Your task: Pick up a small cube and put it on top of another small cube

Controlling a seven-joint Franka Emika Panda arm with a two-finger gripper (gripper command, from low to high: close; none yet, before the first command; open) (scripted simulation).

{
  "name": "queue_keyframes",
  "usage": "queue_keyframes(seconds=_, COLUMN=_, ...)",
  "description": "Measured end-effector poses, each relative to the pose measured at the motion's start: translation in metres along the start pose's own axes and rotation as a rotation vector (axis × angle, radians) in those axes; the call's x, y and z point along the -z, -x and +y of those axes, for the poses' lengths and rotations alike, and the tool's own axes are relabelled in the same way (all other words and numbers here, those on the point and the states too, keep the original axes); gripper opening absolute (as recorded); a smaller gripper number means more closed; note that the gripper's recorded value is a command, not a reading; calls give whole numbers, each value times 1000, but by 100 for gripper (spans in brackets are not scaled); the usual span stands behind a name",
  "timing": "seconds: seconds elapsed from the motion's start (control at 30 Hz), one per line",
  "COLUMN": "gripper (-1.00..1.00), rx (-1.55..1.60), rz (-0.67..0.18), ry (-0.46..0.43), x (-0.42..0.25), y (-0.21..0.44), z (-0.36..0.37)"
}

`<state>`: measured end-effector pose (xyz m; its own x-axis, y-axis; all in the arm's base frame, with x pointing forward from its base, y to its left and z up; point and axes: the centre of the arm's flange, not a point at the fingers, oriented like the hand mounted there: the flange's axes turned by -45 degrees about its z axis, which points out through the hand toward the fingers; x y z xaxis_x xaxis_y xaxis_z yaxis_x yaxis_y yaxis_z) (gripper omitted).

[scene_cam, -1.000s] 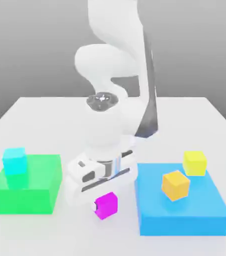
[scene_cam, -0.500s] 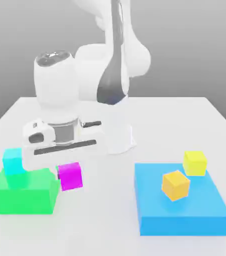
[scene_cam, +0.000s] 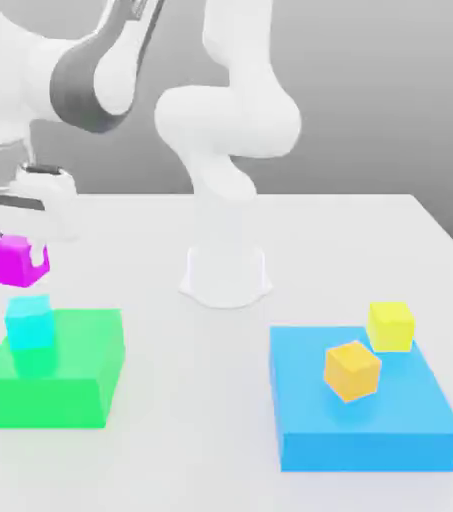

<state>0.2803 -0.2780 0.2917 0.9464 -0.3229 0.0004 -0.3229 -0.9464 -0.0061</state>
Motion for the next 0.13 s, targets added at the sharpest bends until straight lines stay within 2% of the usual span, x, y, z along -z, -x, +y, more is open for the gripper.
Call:
queue_keyframes(seconds=0.03, gripper=100, rx=-1, rz=0, ry=2, x=-9, y=1, z=0)
queue_keyframes(seconds=0.13, gripper=100, rx=-1, rz=0, ry=2, x=-9, y=1, z=0)
